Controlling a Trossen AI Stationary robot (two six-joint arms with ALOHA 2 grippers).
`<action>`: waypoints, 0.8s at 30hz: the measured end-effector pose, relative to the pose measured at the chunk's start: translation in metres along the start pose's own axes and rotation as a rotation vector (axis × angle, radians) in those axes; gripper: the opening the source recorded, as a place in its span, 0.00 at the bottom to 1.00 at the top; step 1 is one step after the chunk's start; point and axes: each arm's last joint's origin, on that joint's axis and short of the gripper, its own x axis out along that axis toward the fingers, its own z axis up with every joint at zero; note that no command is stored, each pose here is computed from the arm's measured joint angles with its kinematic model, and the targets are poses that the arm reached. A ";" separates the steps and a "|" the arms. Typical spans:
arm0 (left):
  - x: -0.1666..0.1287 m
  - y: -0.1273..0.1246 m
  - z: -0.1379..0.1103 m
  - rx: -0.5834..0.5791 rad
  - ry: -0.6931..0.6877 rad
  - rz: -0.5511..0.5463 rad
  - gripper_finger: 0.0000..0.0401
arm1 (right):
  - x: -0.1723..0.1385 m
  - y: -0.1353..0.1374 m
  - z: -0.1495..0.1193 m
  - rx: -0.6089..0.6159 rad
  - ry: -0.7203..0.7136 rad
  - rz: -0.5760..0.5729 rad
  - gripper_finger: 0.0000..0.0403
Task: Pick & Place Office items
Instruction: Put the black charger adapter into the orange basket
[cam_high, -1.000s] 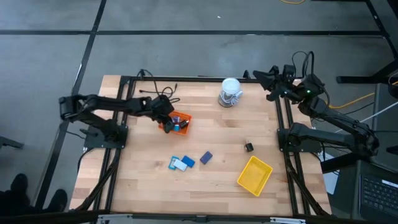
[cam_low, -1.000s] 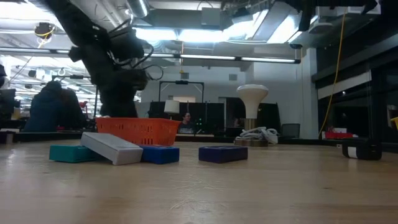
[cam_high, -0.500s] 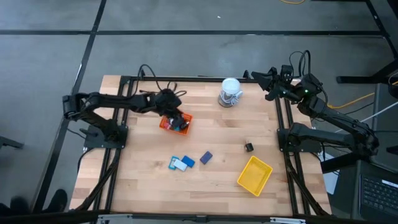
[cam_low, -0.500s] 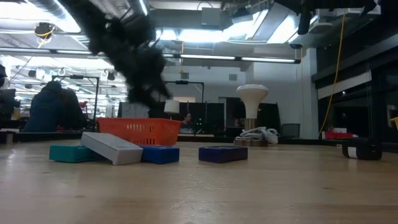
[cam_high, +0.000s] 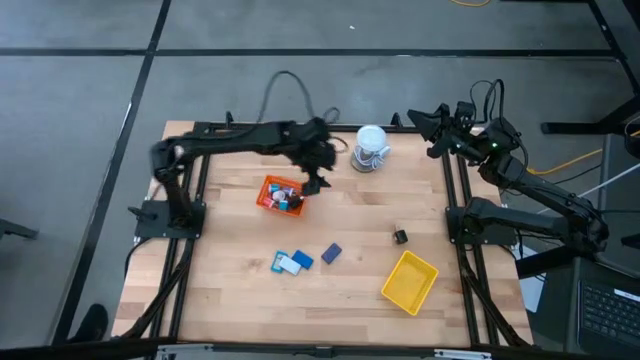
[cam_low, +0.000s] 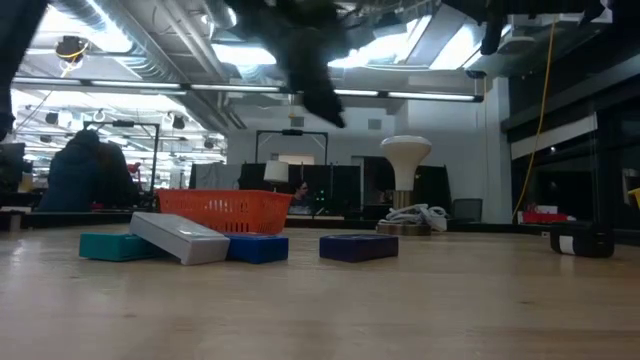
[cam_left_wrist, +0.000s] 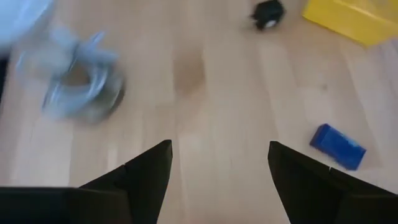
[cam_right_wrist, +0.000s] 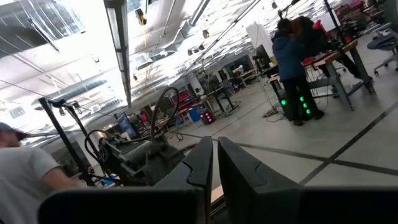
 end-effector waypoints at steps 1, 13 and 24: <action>0.007 0.000 0.008 0.052 0.004 -0.013 0.64 | 0.000 0.000 0.000 0.000 0.001 0.000 0.08; 0.096 0.000 0.050 0.157 0.123 -0.127 0.61 | -0.003 -0.008 -0.011 0.058 0.124 -0.078 0.08; -0.057 0.065 0.069 -0.112 -0.176 0.028 0.59 | -0.005 0.026 0.028 -0.021 0.179 -0.021 0.08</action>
